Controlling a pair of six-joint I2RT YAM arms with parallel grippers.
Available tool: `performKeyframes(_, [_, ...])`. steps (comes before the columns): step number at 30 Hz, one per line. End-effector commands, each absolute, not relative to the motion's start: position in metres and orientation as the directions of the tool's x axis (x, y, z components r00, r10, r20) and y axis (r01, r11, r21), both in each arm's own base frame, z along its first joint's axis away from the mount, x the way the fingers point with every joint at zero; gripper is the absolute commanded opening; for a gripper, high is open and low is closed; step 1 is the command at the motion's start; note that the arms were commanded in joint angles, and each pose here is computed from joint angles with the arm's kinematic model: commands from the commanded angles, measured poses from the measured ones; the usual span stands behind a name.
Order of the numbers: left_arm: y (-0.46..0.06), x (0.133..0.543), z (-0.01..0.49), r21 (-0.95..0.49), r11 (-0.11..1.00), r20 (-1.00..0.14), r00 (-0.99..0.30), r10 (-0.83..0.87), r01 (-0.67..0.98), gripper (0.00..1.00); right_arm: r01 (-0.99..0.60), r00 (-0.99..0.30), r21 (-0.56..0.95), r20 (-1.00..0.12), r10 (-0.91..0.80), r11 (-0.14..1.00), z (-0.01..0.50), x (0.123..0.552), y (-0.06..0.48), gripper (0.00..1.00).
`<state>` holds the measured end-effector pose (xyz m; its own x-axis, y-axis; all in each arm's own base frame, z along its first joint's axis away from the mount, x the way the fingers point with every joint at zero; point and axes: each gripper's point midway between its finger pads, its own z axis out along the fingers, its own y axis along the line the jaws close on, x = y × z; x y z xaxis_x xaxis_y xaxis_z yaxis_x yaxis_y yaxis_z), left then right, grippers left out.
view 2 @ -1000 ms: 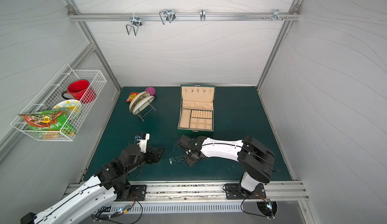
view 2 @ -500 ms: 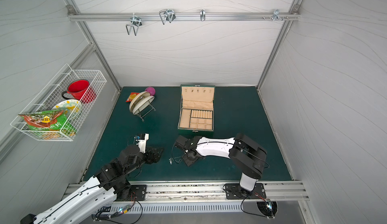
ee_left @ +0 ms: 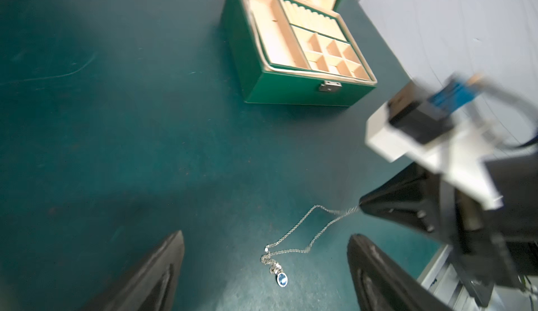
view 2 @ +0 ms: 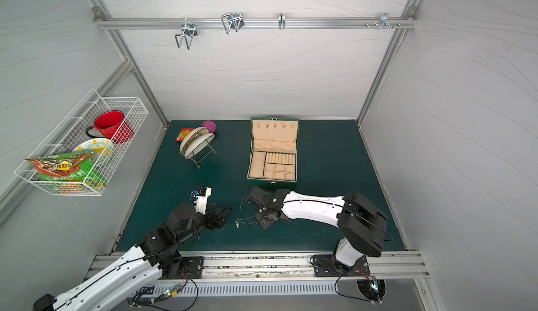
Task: Put jewelry chain into jewelry box
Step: Pick up the necklace from the center of the board.
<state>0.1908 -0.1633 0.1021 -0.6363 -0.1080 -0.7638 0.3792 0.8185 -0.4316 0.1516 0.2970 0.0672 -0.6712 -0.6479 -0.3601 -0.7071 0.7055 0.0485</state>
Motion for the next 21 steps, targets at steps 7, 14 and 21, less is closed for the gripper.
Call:
performKeyframes(7, [-0.227,0.178,0.157,-0.283,0.545,-0.941,-0.339,0.002,0.789,0.92,-0.727,-0.619,0.068,-0.495,-0.61,0.683,0.131,0.164,0.28,0.0])
performKeyframes(14, [-0.269,0.176,0.154,-0.147,0.409,-0.966,-0.22,0.138,0.901,0.94,-0.758,-0.612,0.173,-0.522,-0.594,0.629,0.155,0.158,0.284,0.0])
performKeyframes(21, [-0.303,0.182,0.151,-0.139,0.29,-0.97,-0.189,0.151,0.947,0.95,-0.757,-0.608,0.208,-0.573,-0.55,0.62,0.178,0.159,0.284,0.0])
